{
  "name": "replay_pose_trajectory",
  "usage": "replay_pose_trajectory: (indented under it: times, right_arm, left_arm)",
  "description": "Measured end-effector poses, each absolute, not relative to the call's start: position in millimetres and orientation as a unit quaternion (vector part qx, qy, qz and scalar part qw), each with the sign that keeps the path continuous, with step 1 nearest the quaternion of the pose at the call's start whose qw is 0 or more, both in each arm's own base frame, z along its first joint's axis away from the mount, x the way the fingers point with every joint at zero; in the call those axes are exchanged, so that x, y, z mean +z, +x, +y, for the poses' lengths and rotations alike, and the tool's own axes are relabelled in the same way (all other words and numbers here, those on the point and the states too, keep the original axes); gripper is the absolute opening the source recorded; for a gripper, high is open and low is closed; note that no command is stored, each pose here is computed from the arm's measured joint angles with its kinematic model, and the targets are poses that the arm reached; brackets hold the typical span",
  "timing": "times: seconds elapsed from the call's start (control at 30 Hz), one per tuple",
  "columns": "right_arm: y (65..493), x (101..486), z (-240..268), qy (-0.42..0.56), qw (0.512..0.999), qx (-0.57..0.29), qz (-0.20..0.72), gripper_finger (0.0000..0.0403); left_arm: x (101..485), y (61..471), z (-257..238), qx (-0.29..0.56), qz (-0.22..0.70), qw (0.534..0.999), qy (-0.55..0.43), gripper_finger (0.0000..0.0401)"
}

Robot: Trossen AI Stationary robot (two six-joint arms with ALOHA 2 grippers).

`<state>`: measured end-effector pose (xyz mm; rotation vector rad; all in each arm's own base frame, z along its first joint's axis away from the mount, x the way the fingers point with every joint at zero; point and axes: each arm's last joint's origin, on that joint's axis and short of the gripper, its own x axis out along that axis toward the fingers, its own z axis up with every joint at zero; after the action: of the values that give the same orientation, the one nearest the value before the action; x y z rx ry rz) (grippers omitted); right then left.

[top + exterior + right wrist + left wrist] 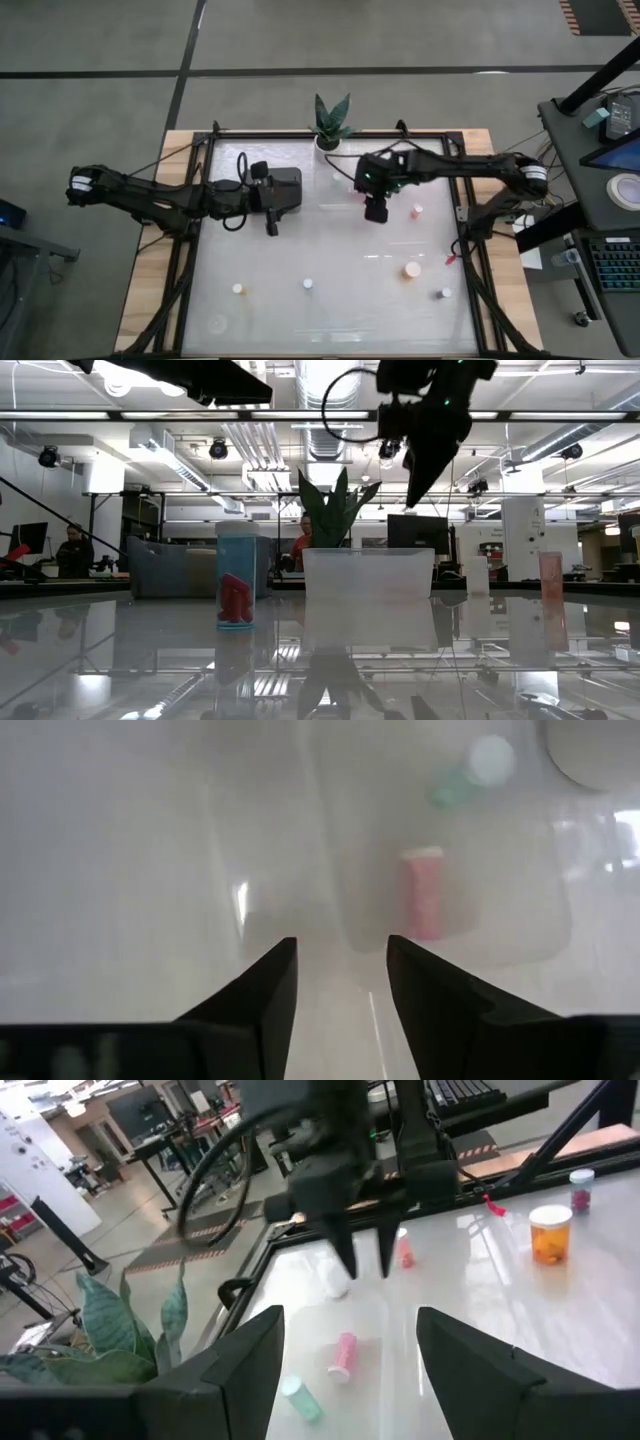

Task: Pick and place medicine bottles into bin by pill shape (circle, oval)
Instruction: Put the left blue capsule bottle into the black bin

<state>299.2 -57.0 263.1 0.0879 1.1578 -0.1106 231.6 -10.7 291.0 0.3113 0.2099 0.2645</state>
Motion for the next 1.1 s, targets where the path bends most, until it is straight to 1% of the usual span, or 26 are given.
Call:
replay_pose_trajectory:
  times: [0.17,0.3,0.5,0.67,0.93,1.03,1.1]
  right_arm:
    - [287,262,-25,0.036,0.869,-0.028,0.493,0.0139]
    - [274,259,-7,0.034,0.899,-0.01,0.437,0.0133]
    - [256,245,10,0.026,0.939,0.02,0.343,0.0127]
    - [242,231,17,0.011,0.961,0.04,0.273,0.0127]
    - [216,213,18,-0.046,0.985,0.057,0.155,0.0126]
    - [206,210,17,-0.048,0.991,0.056,0.113,0.0123]
    - [200,208,17,-0.047,0.992,0.057,0.101,0.0121]
  left_arm:
    - [291,232,-11,0.124,0.1,0.98,0.122,0.0213]
    - [289,232,-15,0.075,0.097,0.99,0.064,0.0213]
    - [289,232,-30,0.042,0.094,0.995,0.006,0.0213]
    - [287,245,-49,0.035,0.105,0.994,-0.022,0.0212]
    - [283,283,-86,0.004,0.158,0.987,-0.037,0.0212]
    - [285,296,-99,-0.001,0.205,0.978,-0.03,0.0212]
    - [289,303,-106,0.002,0.244,0.969,-0.034,0.0212]
